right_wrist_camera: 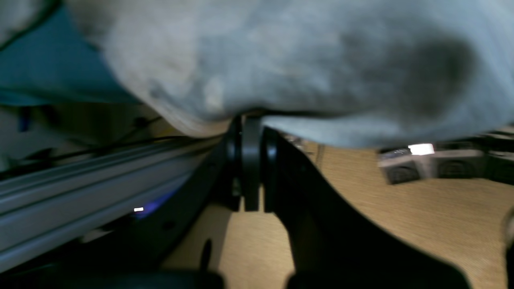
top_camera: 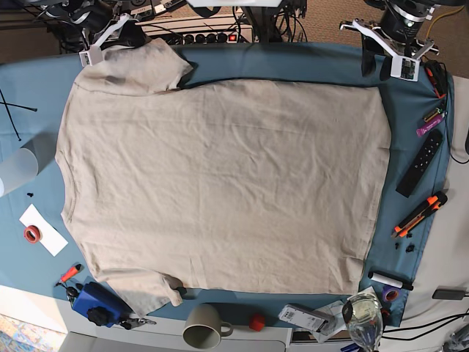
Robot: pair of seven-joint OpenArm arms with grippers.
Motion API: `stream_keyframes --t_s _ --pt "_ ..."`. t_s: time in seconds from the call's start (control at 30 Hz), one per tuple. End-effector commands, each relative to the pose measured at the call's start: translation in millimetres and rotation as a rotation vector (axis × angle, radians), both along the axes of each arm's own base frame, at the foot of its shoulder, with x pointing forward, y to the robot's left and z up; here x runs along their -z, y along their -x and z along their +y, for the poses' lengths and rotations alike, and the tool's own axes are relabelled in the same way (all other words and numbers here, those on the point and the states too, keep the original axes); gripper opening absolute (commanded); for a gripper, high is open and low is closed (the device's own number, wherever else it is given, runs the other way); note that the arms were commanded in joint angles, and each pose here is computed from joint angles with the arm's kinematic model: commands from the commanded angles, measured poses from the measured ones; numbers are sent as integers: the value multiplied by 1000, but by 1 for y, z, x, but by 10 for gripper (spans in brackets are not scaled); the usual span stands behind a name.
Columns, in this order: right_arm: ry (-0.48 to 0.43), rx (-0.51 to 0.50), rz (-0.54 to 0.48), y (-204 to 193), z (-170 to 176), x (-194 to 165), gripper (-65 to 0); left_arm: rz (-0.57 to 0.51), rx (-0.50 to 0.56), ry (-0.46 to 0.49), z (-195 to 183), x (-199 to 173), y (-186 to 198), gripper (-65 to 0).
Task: Fold the T-shirt properly
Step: 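Lower both grippers toward the shirt's collar-side corners, then grasp the shirt's collar-side edge with both grippers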
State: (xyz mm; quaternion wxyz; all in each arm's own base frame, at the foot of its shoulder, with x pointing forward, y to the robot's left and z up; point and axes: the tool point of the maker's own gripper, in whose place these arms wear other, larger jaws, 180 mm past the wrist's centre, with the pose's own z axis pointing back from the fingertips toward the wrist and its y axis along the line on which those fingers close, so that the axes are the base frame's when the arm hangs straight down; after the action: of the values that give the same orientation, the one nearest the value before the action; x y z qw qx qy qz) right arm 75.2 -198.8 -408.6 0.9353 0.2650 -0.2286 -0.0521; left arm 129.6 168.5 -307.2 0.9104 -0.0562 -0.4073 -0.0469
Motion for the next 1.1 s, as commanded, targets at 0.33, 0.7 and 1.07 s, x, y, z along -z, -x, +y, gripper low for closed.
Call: stream_keyframes --t_s 0.33,0.7,1.07 --pt "5 148 -52 10 -45 -31 -650 -118 0 14 -2 -21 -14 -439" --pt "13 169 -49 13 -55 -36 -650 -221 -23 10 2 -37 -45 -438" --pt "14 168 -48 13 -55 -36 -650 -236 -52 35 8 -31 -58 -334"
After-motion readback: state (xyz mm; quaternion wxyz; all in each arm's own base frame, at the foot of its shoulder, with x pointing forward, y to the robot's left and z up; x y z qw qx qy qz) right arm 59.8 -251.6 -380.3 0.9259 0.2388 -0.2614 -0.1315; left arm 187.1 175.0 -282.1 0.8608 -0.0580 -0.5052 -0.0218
